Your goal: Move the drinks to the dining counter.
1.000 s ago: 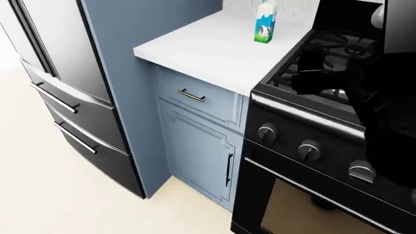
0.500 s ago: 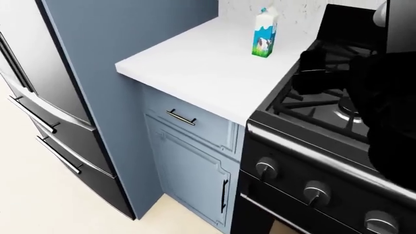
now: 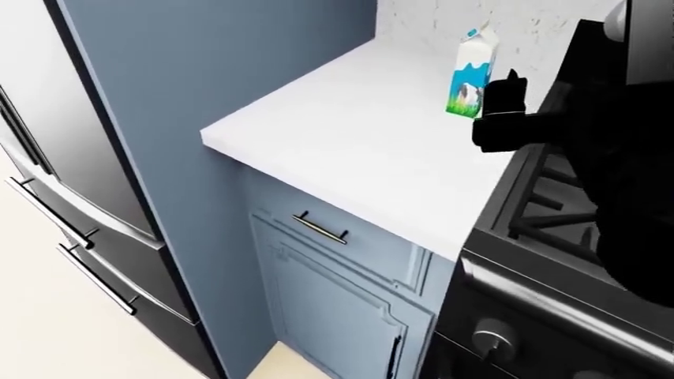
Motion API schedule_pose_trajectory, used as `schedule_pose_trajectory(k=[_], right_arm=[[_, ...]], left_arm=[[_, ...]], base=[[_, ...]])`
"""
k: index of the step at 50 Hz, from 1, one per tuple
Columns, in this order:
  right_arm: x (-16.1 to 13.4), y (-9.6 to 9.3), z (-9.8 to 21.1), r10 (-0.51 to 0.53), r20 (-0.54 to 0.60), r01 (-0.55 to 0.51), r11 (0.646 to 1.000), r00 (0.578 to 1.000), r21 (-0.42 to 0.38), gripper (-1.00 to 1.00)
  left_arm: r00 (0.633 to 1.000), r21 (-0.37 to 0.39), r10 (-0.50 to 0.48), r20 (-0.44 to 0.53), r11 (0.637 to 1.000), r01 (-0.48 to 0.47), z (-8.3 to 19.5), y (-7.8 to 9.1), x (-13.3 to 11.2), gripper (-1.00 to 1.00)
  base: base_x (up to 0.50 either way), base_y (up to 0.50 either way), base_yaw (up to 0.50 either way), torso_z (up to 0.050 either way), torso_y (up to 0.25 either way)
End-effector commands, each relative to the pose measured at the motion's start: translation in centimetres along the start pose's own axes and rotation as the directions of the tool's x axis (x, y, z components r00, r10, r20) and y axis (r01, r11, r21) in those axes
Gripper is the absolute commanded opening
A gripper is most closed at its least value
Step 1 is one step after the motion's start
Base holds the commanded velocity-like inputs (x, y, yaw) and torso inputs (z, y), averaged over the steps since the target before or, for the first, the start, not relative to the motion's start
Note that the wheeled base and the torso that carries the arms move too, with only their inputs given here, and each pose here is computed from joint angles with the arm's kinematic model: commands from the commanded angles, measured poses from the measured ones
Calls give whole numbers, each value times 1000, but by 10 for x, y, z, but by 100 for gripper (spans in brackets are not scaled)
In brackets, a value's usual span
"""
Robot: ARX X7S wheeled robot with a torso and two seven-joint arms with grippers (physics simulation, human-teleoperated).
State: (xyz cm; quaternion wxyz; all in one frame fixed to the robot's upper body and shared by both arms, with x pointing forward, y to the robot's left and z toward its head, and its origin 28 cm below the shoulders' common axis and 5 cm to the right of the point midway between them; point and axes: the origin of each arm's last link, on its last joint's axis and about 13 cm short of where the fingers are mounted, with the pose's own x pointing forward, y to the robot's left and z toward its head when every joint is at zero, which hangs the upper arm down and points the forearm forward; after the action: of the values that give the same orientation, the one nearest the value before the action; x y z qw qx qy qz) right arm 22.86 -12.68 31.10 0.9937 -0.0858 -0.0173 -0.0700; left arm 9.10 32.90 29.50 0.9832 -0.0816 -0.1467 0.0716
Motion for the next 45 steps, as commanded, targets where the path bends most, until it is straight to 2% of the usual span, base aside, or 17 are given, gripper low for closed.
schedule_pose_trajectory(k=[1,6,14,18,19,28,42,45], right_arm=[[0,1,0,6,2,-6,1000,1000,-10,100],[1,2,0,-2,-14,2,1000,1000,-17,100],[1,1,-1,-3,-3,3,1000,1000,-25,100],[1,1,-2,-4,-3,4,1000,1000,-11,100],[0,0,-1,8,4,-8,999,1000,39,100],[0,-1,-1,-6,5,6,1000,1000,28,100],[2,2,-1,10,-2,-10,1000,1000,8,100],[2,2,0,9,0,-9,1000,1000,6,100]], left_arm=[[1000,-1,4,0,1000,-4,-1,2,-2,100],[1000,-3,1,-2,1000,-1,-2,2,-2,100],[1000,-2,1,-7,1000,-1,-4,1,0,100],[1000,0,3,-9,1000,-3,-5,2,-1,100],[1000,-1,5,-9,1000,-5,-5,2,-1,100],[1000,-2,5,-11,1000,-5,-5,2,-1,100],[1000,-3,4,-13,1000,-4,-6,3,-1,100],[1000,-2,6,-13,1000,-6,-7,3,-1,100]], base=[[412,284,0,0,0],[412,284,0,0,2],[92,105,0,0,1],[326,392,0,0,0],[0,0,0,0,0],[35,18,0,0,1],[506,109,0,0,1],[0,0,0,0,4]])
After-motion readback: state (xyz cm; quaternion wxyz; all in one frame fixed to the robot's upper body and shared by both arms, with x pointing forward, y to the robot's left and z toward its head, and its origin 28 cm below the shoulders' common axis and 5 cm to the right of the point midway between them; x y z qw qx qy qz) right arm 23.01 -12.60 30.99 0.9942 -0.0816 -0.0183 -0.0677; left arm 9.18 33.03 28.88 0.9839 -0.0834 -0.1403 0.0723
